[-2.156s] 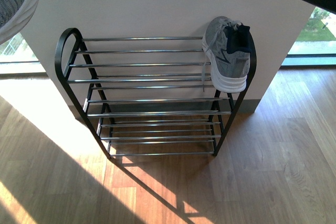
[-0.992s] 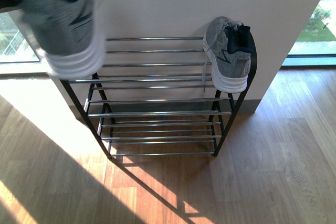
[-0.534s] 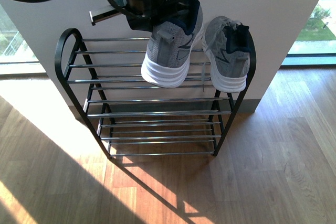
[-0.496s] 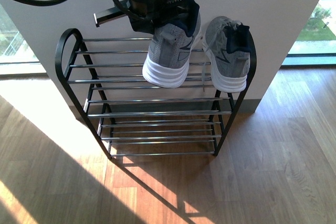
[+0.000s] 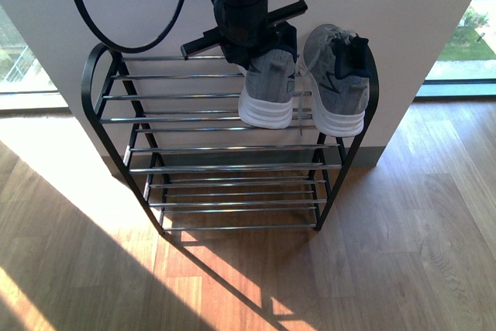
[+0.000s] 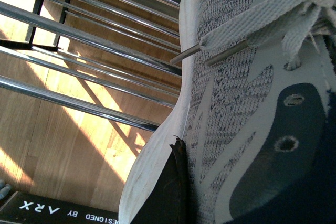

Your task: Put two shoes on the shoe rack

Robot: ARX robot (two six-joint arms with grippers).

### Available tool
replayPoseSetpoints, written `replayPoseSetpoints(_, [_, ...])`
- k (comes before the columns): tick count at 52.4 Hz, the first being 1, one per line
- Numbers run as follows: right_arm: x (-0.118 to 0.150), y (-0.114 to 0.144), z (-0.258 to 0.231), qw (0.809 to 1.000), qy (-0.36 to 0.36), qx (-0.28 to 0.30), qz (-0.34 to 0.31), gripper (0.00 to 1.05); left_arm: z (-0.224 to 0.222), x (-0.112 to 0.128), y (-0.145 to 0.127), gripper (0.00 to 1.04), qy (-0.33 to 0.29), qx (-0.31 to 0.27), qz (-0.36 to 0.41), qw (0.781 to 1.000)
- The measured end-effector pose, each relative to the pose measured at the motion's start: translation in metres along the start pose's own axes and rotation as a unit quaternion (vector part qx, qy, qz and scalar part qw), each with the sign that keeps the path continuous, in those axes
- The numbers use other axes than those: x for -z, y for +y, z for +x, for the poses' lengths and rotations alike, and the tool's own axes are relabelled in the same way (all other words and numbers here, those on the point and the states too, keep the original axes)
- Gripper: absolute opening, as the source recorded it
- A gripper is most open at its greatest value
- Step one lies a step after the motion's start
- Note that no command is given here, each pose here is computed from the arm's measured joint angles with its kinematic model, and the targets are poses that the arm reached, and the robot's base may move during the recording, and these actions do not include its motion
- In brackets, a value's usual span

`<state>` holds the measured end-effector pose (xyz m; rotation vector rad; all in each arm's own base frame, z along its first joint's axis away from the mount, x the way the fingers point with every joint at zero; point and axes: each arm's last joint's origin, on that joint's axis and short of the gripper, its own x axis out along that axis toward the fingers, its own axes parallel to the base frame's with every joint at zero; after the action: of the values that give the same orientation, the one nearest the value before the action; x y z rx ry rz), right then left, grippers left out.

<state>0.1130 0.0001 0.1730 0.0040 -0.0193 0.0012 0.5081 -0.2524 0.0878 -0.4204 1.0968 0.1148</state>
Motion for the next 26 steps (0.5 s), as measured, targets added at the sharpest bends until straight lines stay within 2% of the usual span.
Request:
replayPoseSetpoints(9, [0.000, 0.000, -0.003, 1.000, 0.000, 0.000, 0.000, 0.01, 0.015, 0.006, -0.002, 0.02, 0.014, -0.011, 0.002, 1.000])
replayPoseSetpoints(13, [0.000, 0.000, -0.004, 1.000, 0.000, 0.000, 0.000, 0.01, 0.021, 0.008, -0.001, 0.14, 0.020, -0.013, 0.001, 1.000])
replayPoseSetpoints(18, [0.001, 0.000, -0.006, 1.000, 0.001, 0.000, 0.000, 0.01, 0.023, 0.009, -0.001, 0.21, 0.021, -0.015, 0.001, 1.000])
replayPoseSetpoints(21, [0.004, 0.000, -0.011, 1.000, 0.016, -0.001, 0.000, 0.01, 0.019, 0.007, -0.003, 0.37, 0.018, -0.012, -0.001, 1.000])
replayPoseSetpoints(26, [0.003, 0.000, -0.016, 1.000, 0.004, 0.000, 0.000, 0.01, 0.016, 0.002, -0.006, 0.52, -0.001, 0.002, -0.005, 1.000])
